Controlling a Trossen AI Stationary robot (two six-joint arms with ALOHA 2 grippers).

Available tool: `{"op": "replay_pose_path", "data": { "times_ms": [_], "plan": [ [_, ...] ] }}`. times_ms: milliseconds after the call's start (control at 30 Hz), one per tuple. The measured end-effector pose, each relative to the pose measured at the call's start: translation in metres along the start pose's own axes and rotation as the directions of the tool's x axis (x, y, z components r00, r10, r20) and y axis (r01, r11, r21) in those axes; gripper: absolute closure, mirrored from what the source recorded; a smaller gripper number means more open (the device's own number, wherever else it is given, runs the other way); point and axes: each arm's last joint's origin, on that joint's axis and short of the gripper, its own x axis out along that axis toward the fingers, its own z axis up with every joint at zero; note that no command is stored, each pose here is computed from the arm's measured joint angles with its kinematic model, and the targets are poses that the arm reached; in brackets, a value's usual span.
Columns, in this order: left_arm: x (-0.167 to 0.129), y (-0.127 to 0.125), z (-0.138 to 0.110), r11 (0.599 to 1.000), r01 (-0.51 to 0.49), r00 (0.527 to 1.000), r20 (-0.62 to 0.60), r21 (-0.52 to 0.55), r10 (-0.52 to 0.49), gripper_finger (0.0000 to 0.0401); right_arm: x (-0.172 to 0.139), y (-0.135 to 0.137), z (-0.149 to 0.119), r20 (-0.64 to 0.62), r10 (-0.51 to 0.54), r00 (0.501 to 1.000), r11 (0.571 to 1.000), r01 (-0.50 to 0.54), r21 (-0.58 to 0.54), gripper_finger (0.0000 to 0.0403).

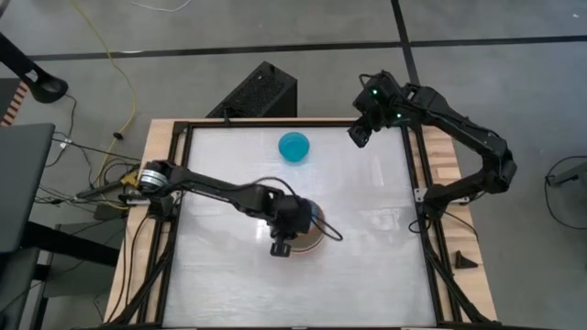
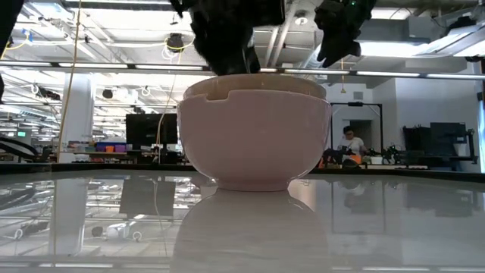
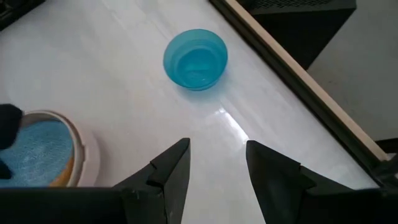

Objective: Nest bowls inside each other
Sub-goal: Stack the blue patterned bowl on top of the gray bowl, then stack the blue transparent bowl on top of the blue patterned bowl

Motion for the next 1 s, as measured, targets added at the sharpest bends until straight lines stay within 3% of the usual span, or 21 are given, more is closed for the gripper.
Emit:
{"op": "replay_pose_path", "data": {
  "times_ms": [167,433,733,1000],
  "plan": [
    [0.013,-0.01,-0.003,0.998,-0.055,0.998,-0.034,-0.001,0.055,0.0395,0.0,-0.003,0.0,0.001,0.002,1.0,1.0,-0.002,-0.017,0.0211],
    [0.014,-0.008,-0.002,0.996,-0.041,0.999,-0.029,-0.079,0.039,0.035,0.0,-0.003,0.0,0.001,0.003,1.0,0.999,-0.003,-0.036,0.0211],
    [0.012,-0.001,0.002,0.979,0.107,0.994,0.016,-0.174,-0.106,0.0255,-0.001,-0.002,0.0,-0.001,0.035,0.999,0.999,-0.035,-0.038,0.0211],
    [0.001,0.011,0.007,0.969,0.139,0.989,0.069,-0.203,-0.128,0.0174,0.0,-0.001,0.0,-0.003,0.051,0.999,0.998,-0.051,-0.043,0.0211]
  ]
}}
